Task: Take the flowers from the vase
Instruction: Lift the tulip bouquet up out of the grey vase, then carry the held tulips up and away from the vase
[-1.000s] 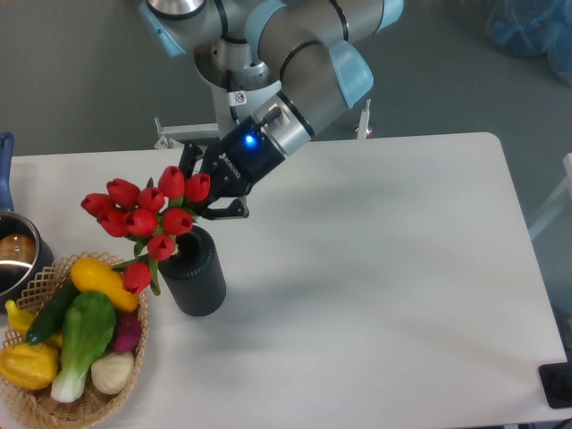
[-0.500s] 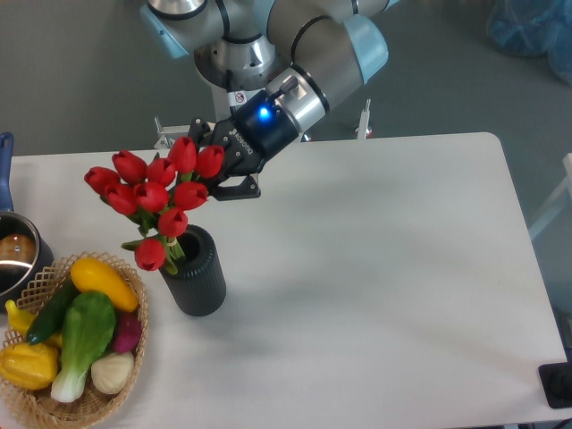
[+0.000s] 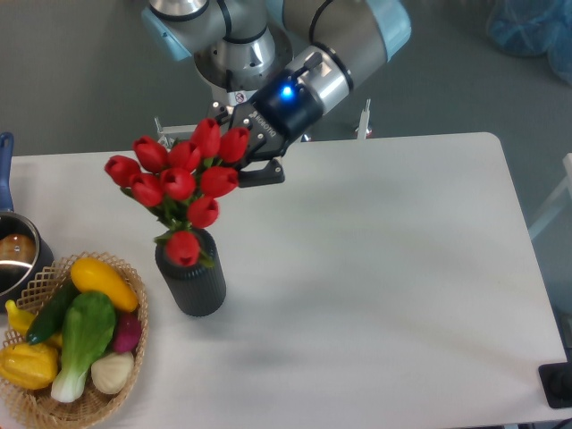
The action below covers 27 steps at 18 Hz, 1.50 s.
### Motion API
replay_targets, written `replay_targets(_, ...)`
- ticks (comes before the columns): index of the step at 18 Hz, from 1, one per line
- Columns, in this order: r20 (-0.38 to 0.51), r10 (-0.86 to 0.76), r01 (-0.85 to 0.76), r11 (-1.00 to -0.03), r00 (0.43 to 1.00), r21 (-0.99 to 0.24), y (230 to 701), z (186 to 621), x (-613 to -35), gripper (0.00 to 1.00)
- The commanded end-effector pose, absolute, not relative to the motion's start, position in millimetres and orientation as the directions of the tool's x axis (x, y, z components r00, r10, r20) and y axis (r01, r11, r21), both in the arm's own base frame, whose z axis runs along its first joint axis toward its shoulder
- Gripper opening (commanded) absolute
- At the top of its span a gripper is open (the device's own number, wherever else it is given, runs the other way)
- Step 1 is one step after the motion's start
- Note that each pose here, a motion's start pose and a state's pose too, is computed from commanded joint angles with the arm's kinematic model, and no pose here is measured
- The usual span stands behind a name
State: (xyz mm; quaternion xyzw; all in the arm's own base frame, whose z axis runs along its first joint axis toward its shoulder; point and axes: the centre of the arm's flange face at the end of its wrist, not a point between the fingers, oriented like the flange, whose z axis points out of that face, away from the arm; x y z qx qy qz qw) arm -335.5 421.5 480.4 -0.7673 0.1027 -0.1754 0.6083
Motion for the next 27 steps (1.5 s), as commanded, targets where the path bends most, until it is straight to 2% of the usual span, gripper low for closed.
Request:
replay_targets(7, 0.197, -0.342, 0.143, -0.177, 0.919, -0.974, 404.4, 485.2, -357.7, 0.00)
replay_targets(18, 0.152, -0.232, 0.108, -0.194, 0.961, -0.975, 368.2, 490.4, -405.8, 0.00)
replay_targets(22, 0.070, -0.159, 0.006, -0.369, 0.985, -0.929, 368.8, 493.2, -425.3, 0.00)
replay_targets(27, 0.006, -0.117, -0.052, -0.484, 0.993, -0.873, 360.8, 488.8, -435.1, 0.00)
